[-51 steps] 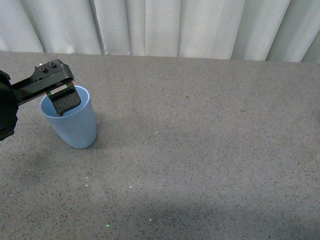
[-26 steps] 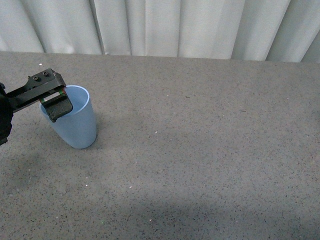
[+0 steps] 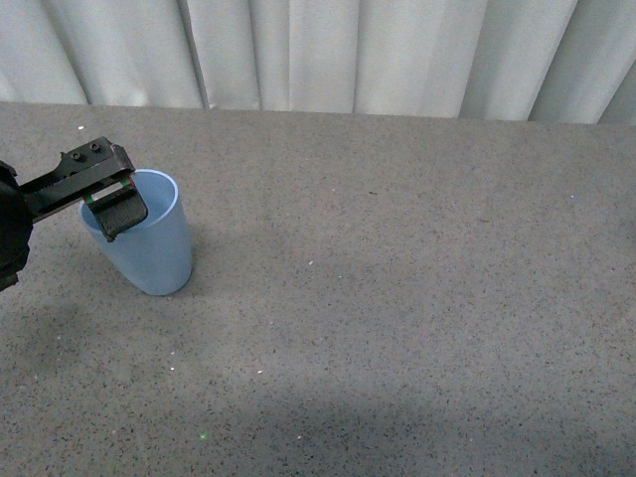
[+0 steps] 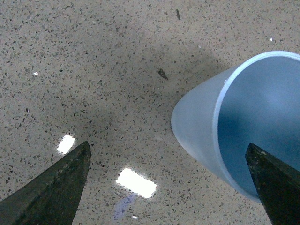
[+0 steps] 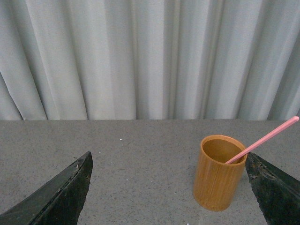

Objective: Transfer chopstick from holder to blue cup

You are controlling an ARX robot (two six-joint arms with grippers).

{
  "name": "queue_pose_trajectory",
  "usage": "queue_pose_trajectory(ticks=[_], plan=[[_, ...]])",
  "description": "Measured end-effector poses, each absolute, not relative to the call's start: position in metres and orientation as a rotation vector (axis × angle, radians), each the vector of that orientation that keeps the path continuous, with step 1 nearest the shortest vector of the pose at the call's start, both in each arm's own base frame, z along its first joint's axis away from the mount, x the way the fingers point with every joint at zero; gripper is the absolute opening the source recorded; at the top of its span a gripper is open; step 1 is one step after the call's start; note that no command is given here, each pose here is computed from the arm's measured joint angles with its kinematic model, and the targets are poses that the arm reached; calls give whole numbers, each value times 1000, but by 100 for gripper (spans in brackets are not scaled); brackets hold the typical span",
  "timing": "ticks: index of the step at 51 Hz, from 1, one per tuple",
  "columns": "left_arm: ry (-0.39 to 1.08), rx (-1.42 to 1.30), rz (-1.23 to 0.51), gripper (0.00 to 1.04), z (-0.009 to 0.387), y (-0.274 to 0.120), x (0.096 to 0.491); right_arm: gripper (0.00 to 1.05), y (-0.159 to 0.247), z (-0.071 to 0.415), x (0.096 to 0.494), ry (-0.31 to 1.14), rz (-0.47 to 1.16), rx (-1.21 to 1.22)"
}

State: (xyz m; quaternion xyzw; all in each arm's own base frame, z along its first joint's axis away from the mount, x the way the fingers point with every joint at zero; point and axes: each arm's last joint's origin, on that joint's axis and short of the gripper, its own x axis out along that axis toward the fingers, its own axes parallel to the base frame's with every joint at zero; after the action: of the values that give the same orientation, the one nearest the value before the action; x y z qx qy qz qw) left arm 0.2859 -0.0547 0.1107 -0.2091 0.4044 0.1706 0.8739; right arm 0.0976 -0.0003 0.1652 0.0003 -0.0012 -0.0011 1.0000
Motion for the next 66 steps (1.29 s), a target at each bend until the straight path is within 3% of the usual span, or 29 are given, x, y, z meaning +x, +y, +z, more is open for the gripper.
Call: queue_pose_trajectory(ticks=[4, 11, 36, 54, 66], plan=[[838, -437, 354, 98, 112, -57, 288, 95, 0, 165, 98, -2, -2, 1], [836, -433, 344, 72, 113, -61, 289, 95, 0, 165, 98, -2, -2, 1], [854, -451, 310, 3, 110, -73, 292, 95, 0, 165, 98, -2, -2, 1], [848, -474, 202, 4, 123, -97, 287, 95, 0, 165, 98, -2, -3, 1], [865, -382, 69, 4, 126, -145, 268, 95, 0, 165, 98, -2, -2, 1]])
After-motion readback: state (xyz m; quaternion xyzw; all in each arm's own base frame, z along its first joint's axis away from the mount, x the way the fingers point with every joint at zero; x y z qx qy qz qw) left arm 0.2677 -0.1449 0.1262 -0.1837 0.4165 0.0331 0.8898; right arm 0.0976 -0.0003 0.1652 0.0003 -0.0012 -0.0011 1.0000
